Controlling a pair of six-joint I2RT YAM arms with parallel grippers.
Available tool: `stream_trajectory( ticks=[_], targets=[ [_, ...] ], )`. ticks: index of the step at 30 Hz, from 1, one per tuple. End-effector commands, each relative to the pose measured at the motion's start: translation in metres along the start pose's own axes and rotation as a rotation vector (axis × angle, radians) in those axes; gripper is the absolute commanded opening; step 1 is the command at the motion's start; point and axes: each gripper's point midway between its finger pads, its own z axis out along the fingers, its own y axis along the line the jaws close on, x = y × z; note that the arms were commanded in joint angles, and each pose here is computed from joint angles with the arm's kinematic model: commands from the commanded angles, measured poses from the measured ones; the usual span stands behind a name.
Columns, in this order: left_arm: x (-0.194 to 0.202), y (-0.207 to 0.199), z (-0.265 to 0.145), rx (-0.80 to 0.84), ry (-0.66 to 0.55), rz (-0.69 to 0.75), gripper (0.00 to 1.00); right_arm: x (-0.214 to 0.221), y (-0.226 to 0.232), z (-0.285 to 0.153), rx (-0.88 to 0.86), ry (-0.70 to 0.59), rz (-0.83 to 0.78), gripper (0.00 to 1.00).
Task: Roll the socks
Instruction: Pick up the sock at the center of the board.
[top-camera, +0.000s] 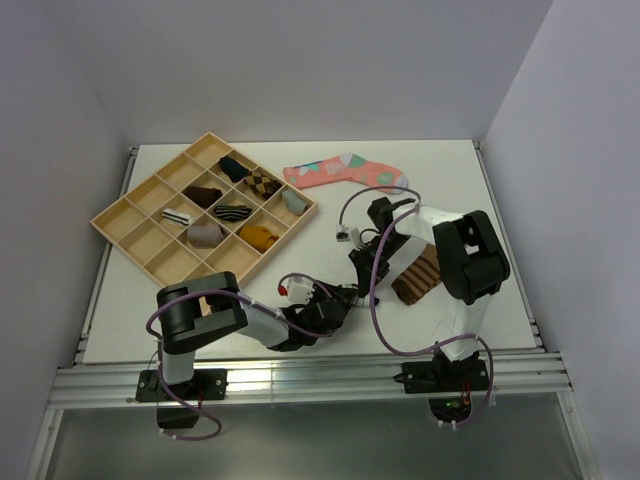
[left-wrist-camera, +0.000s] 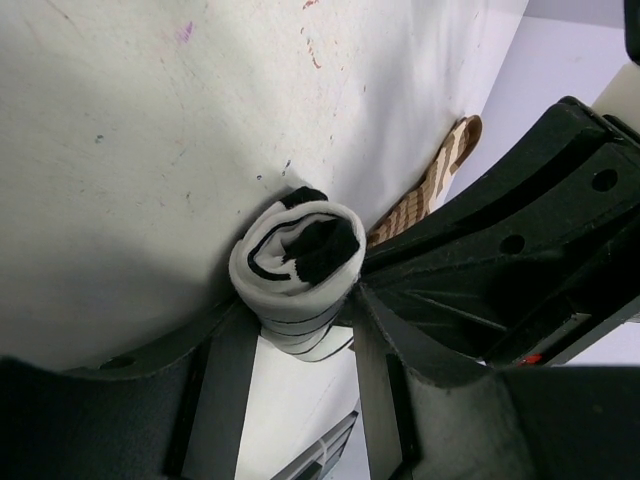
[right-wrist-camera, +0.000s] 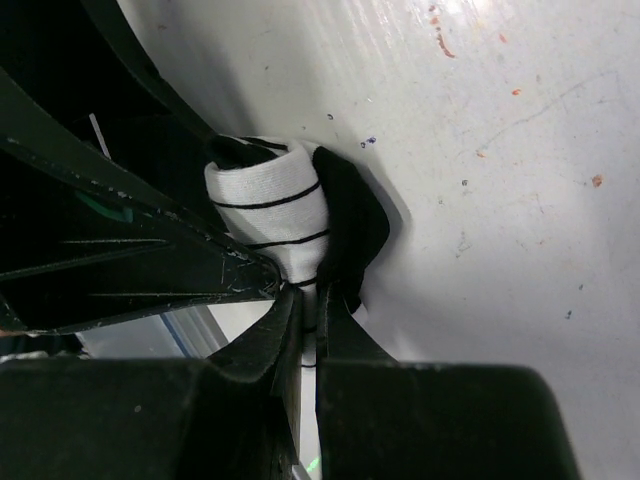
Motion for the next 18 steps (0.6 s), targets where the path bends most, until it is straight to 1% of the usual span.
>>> stream_trajectory(
  ticks=[1, 3, 5, 6, 8, 14, 18],
  targets=[
    [-0.028, 0.043, 0.01, -0.128, -0.12, 0.049, 0.48, 0.022, 0.02, 0.007, -0.109, 0.083, -0.024, 0.0],
    [-0.03, 0.046, 0.01, -0.134, -0.126, 0.053, 0.49, 0.02, 0.024, 0.004, -0.136, 0.077, -0.051, 0.0],
    [-0.033, 0.046, 0.01, -0.132, -0.135, 0.054, 0.49, 0.025, 0.033, 0.001, -0.179, 0.104, -0.039, 0.0],
    [-0.033, 0.046, 0.01, -0.131, -0.137, 0.056, 0.5, 0.023, 0.034, -0.001, -0.193, 0.102, -0.07, 0.0],
    [-0.034, 0.047, 0.011, -0.131, -0.14, 0.06, 0.5, 0.029, 0.041, -0.002, -0.242, 0.13, -0.048, 0.0],
    [-0.033, 0.053, 0.018, -0.154, -0.14, 0.071, 0.49, 0.034, 0.053, -0.007, -0.334, 0.155, -0.076, 0.0],
    [-0.035, 0.06, 0.018, -0.164, -0.139, 0.047, 0.46, 0.035, 0.055, -0.007, -0.345, 0.153, -0.088, 0.0]
  ],
)
